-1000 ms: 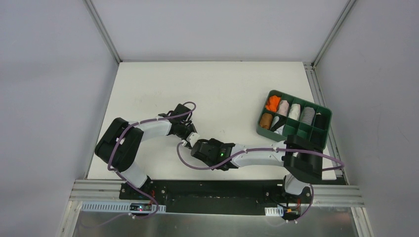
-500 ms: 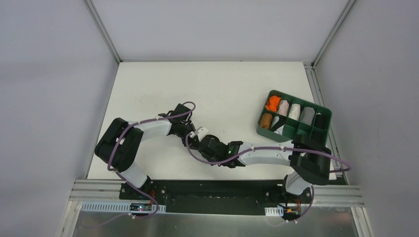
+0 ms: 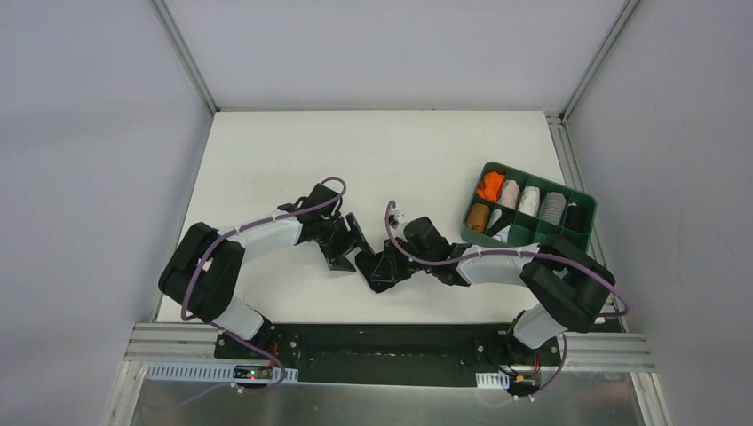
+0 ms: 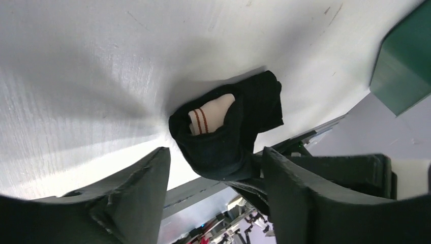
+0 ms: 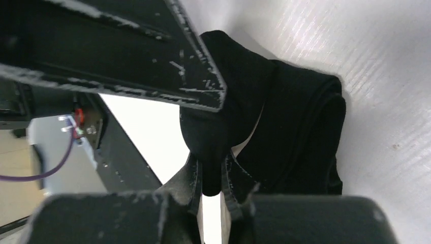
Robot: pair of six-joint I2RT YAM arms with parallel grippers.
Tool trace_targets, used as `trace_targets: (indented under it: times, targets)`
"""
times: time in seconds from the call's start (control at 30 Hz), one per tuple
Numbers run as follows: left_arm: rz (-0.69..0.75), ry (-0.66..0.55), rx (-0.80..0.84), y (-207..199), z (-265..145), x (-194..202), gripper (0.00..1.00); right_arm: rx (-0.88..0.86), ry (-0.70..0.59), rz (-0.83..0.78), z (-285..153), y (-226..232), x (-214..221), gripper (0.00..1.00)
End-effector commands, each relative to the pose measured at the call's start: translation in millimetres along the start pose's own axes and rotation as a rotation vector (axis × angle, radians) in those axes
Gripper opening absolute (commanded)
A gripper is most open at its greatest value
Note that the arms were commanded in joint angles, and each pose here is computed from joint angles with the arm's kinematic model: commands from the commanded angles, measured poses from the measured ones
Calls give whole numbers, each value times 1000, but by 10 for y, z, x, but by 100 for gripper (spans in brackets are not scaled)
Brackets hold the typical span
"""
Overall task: Roll the underwear
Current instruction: Roll the underwear to the center of the board.
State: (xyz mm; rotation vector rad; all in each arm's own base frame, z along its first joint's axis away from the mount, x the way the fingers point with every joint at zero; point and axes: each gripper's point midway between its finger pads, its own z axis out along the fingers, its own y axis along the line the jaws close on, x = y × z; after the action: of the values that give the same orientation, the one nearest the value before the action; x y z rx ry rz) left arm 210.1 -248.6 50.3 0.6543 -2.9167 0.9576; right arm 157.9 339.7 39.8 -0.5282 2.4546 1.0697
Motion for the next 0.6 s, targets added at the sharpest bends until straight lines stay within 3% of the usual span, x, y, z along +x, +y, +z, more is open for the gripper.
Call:
trace_targets:
  times: [0.0, 0.47, 0.5, 0.57]
  targets:
    - [18, -5, 6, -6, -84, 65, 69, -91, 116, 149, 18, -53, 274, 0]
    - [4, 34, 25, 12, 75, 86, 70, -185, 90, 304, 29, -166, 214, 0]
    - [4, 35, 24, 3, 97, 78, 65, -186, 91, 306, 30, -166, 215, 0]
    - [7, 41, 22, -18, 137, 64, 45, -189, 89, 309, 24, -147, 190, 0]
